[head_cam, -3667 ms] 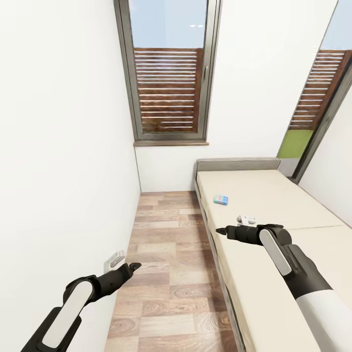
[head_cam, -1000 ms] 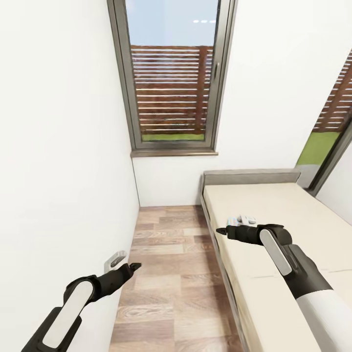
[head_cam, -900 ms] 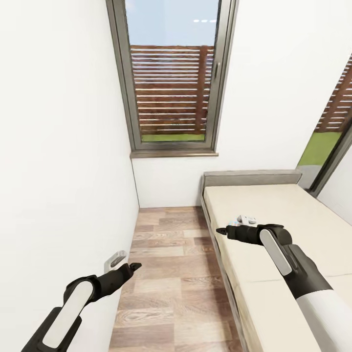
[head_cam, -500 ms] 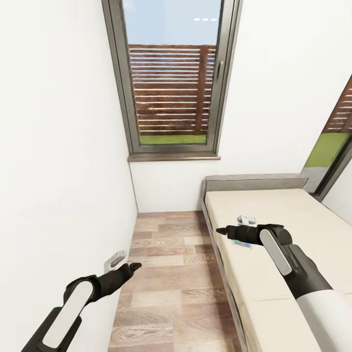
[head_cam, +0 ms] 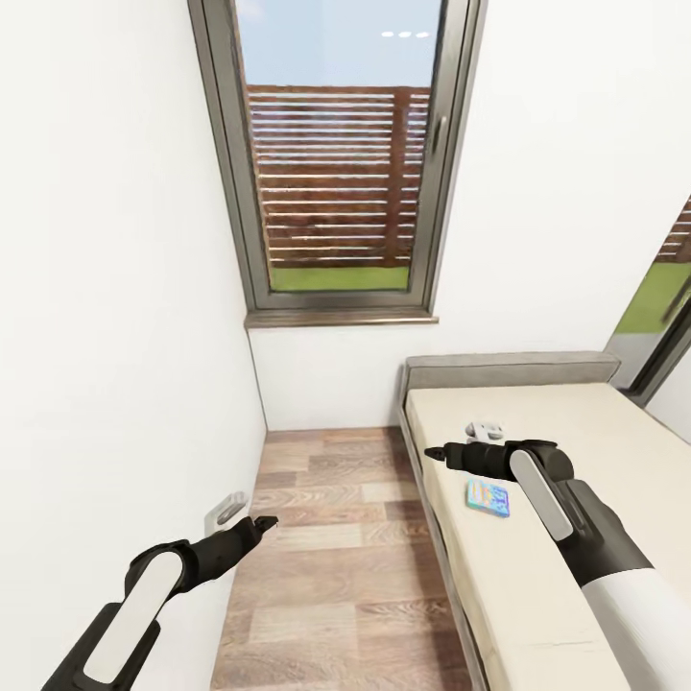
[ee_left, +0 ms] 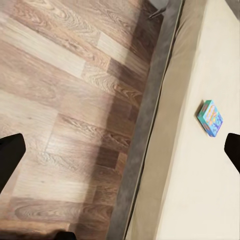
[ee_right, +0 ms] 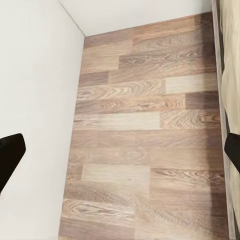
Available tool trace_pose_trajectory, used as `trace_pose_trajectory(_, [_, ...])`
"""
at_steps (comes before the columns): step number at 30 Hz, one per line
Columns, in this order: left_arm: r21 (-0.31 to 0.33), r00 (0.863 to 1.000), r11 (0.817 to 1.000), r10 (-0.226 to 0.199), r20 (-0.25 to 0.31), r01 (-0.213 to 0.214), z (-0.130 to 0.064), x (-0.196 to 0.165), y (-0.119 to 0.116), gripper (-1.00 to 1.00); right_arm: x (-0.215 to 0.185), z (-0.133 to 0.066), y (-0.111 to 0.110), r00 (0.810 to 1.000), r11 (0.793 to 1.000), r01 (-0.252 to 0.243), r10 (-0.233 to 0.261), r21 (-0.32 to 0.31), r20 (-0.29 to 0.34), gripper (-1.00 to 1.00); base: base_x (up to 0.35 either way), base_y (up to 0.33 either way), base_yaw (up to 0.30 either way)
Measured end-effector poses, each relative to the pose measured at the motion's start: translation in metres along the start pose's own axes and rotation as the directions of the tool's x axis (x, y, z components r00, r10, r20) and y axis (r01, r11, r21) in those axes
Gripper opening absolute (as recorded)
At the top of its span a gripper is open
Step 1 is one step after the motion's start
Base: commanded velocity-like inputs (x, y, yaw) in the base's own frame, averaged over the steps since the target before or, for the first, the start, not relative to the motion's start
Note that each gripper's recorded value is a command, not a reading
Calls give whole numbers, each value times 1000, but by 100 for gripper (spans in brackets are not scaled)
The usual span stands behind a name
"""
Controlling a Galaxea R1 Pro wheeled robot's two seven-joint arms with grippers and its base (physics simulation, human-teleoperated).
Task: Put all the toys in the child's room - the three board games (two on the bed and one on the table), the two jigsaw puzzles on the table, and the tennis ball on the table - inside the toy box on the table in the child's room.
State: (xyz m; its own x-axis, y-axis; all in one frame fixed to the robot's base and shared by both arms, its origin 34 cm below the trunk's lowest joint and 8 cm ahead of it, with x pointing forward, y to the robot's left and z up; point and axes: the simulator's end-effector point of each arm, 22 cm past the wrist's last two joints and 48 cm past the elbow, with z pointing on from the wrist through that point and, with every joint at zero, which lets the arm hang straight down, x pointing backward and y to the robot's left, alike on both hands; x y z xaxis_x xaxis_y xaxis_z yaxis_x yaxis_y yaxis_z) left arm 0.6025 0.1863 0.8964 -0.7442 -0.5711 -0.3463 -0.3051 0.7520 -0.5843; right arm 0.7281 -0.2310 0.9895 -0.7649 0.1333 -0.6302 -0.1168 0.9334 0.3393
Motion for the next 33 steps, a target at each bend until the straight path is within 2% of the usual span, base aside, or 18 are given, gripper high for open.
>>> trace_pose_trajectory(19, [0,1000,1000,0,0,0,0,0,0,100,0,0,0,1000,1000,0,0,0,0,100,314,0,0])
trace_pose_trajectory(33, [0,1000,1000,0,0,0,0,0,0,100,0,1,0,1000,1000,0,0,0,-1,100,92,10,0])
